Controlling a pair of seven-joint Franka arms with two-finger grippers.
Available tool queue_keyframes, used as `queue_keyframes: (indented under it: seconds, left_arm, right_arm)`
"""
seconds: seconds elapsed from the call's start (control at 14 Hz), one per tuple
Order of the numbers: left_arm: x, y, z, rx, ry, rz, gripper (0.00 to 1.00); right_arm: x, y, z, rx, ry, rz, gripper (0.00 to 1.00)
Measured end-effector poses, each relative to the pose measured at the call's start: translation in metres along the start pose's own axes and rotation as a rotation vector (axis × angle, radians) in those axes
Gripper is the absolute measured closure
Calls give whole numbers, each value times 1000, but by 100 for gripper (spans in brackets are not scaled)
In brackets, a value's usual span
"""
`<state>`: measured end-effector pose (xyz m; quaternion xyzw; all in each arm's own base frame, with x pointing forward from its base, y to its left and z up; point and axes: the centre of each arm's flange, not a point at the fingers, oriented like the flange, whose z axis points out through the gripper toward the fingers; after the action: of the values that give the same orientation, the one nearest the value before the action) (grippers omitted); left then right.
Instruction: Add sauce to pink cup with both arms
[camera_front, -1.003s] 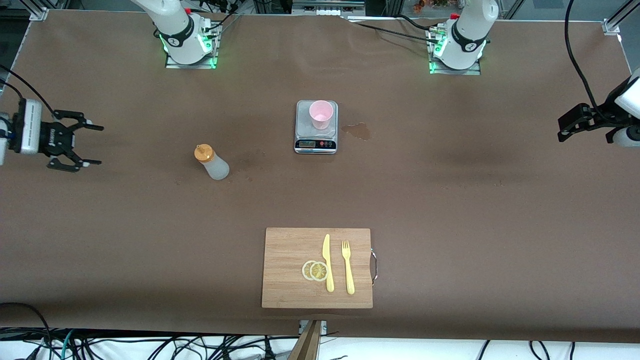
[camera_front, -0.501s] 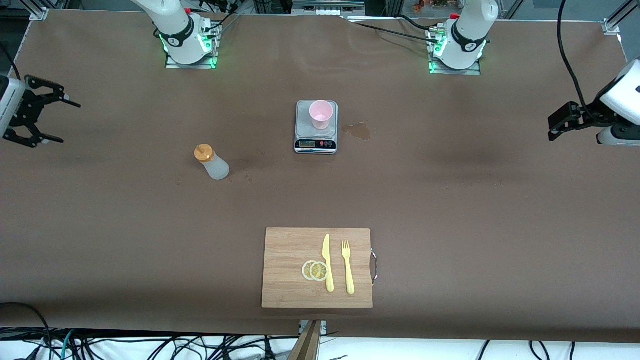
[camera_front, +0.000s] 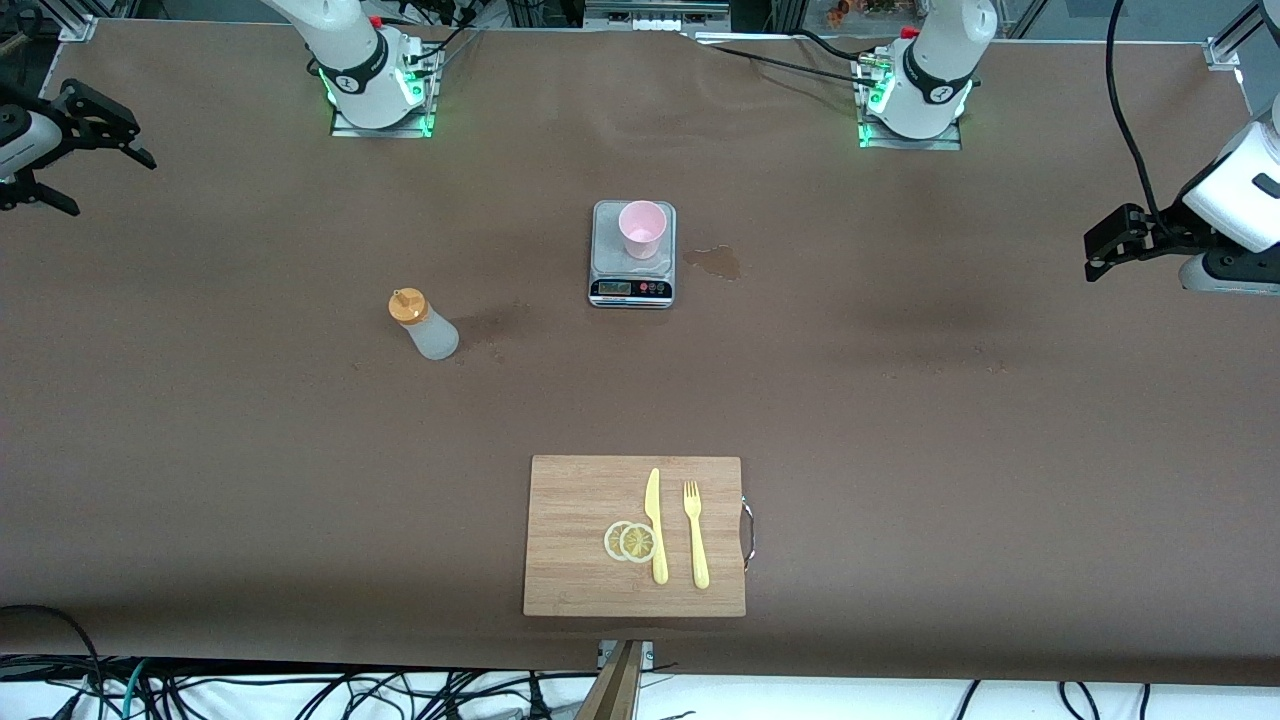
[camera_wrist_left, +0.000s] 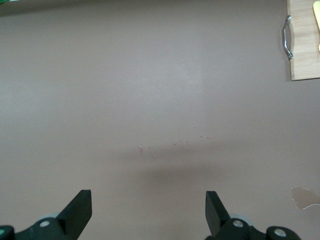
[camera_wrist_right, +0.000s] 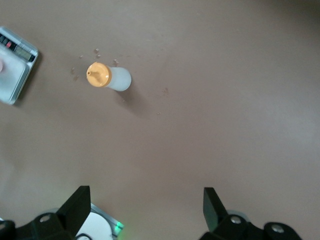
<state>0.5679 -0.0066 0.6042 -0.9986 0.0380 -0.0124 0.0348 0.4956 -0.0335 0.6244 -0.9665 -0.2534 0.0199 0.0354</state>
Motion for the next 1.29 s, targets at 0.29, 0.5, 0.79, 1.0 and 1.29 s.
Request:
queue_keyframes:
  seconds: [0.29, 0.5, 0.79, 1.0, 1.29]
  left_arm:
    - [0, -7, 6, -2, -16, -13, 0]
    - [0, -13, 8, -2, -20, -23, 0]
    - [0, -10, 7, -2, -18, -19, 0]
    - [-1, -8, 6, -2, -26, -15, 0]
    - [-2, -9, 6, -2, -31, -16, 0]
  right_arm:
    - [19, -43, -9, -52, -36, 185, 0]
    - [19, -45, -26, -85, -13, 227, 0]
    - [19, -13, -20, -52, -27, 223, 0]
    - [37, -12, -30, -46, -13, 211, 0]
    - [40, -12, -35, -43, -5, 211, 0]
